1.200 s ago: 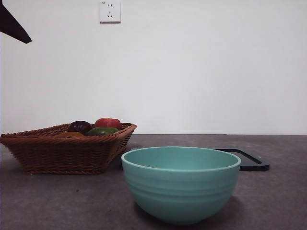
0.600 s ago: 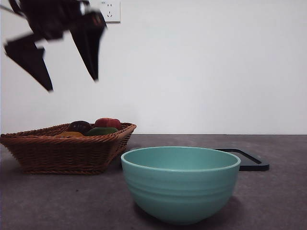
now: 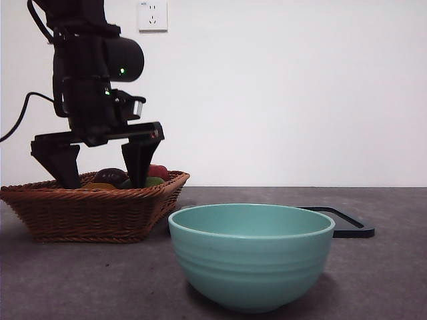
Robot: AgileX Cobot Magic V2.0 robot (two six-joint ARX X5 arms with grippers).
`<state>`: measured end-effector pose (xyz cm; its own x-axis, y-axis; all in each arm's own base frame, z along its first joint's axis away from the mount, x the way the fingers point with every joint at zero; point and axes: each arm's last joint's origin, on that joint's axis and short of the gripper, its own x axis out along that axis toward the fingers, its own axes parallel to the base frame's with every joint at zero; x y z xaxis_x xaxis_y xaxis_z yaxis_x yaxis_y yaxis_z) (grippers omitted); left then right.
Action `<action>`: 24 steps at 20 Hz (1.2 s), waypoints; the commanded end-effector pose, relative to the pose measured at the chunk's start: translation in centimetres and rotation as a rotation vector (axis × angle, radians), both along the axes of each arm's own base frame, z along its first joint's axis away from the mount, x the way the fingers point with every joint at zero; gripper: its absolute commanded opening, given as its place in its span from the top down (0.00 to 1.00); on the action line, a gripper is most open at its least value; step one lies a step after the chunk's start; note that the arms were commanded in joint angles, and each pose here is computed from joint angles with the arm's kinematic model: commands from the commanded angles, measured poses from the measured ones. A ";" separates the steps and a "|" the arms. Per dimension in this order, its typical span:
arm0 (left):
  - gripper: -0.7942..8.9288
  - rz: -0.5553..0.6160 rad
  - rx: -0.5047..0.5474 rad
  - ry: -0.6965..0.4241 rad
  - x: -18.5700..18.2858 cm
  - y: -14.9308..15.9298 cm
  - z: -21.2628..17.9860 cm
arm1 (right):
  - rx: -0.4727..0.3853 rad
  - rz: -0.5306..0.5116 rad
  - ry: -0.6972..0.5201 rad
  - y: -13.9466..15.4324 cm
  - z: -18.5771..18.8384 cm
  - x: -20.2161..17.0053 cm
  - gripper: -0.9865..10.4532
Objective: Pick up the wifruite, put it on the bowl, pick up the plate, put it on desk
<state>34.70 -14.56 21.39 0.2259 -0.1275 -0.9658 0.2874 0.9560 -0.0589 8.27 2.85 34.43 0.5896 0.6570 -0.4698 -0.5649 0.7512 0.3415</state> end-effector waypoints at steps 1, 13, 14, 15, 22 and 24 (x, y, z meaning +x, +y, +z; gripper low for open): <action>0.28 0.039 -0.003 0.004 0.8 -0.2 -0.7 | 0.004 0.000 -0.011 0.0 0.5 0.0 0.43; 0.70 0.099 0.008 0.043 1.5 1.2 -1.3 | 0.004 0.000 -0.011 0.0 0.5 0.0 0.43; 0.70 0.099 0.008 0.043 1.5 1.2 -1.1 | 0.004 0.000 -0.011 0.0 0.5 0.0 0.43; 0.70 0.099 0.010 0.049 1.5 1.2 -0.5 | 0.004 0.000 -0.011 0.0 0.5 0.0 0.43; 0.70 0.052 0.004 0.025 -0.9 0.8 6.2 | 0.003 -0.001 -0.001 -0.1 0.4 -0.4 0.43; 0.70 0.024 -0.010 -0.007 -2.9 0.5 8.6 | 0.003 -0.001 -0.002 -0.1 0.4 -1.0 0.43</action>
<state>31.71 -13.85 29.15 0.2093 -0.1202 -0.9704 0.2482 0.9664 -0.0661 7.43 2.73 34.26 0.5814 0.6555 -0.4820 -0.5586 0.7523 0.3494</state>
